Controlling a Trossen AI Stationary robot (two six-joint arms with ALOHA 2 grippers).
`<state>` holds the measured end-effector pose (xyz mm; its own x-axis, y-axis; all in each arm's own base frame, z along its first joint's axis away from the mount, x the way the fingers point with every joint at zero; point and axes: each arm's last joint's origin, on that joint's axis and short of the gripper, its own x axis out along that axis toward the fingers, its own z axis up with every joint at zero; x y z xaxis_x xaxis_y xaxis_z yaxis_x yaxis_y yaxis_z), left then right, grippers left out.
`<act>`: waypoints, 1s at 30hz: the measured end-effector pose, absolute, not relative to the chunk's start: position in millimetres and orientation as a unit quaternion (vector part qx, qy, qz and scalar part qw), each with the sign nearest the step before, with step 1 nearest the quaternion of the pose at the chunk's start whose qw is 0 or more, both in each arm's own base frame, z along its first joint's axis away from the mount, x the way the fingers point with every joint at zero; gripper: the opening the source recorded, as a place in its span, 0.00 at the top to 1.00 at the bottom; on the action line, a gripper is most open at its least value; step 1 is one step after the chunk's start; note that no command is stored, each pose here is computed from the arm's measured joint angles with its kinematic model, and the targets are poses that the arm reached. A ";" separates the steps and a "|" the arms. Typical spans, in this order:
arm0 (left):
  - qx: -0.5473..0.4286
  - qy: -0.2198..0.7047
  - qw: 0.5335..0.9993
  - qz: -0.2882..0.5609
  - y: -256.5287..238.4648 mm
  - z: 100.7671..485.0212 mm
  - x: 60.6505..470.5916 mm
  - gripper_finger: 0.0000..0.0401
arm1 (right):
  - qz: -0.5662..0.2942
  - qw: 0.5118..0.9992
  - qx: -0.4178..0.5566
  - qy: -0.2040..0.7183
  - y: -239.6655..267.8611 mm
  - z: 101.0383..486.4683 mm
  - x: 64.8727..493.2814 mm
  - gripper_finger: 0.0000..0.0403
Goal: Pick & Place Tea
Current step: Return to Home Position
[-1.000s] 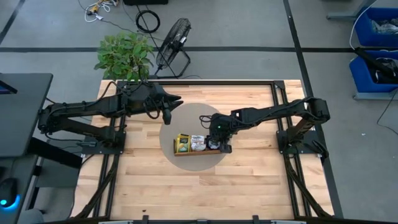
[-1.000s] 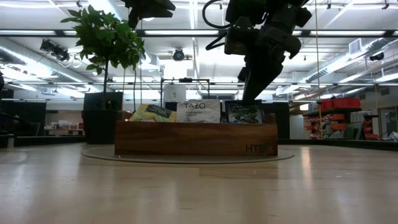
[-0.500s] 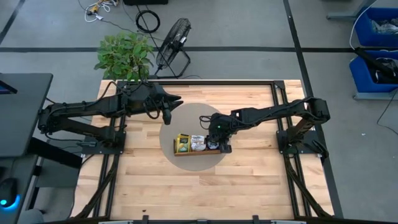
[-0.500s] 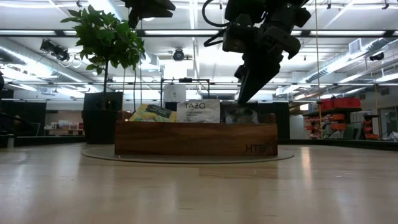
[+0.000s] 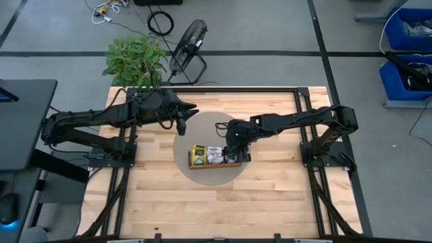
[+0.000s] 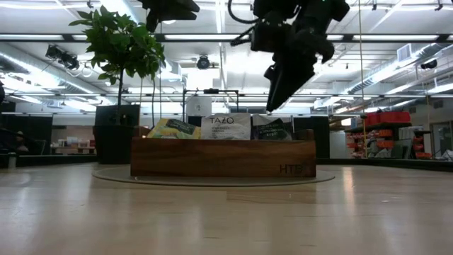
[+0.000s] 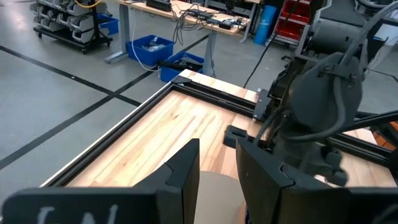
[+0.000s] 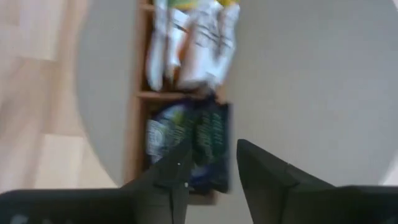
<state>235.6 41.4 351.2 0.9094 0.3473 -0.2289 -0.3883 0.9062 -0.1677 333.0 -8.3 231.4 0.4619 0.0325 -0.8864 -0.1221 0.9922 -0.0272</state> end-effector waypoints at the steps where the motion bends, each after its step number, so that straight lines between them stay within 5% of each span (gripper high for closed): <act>1: -0.105 0.097 0.971 0.189 41.4 351.2 235.6 0.73 | 0.032 0.852 -0.048 0.520 -10.5 230.0 332.4 0.66; 17: -0.104 0.100 0.971 0.189 41.4 350.5 235.7 0.73 | 0.072 0.837 0.059 0.539 -15.5 213.8 323.4 0.77; 30: -0.099 0.101 0.972 0.189 41.5 350.6 235.7 0.73 | 0.042 0.847 0.034 0.528 -17.1 229.5 322.5 0.77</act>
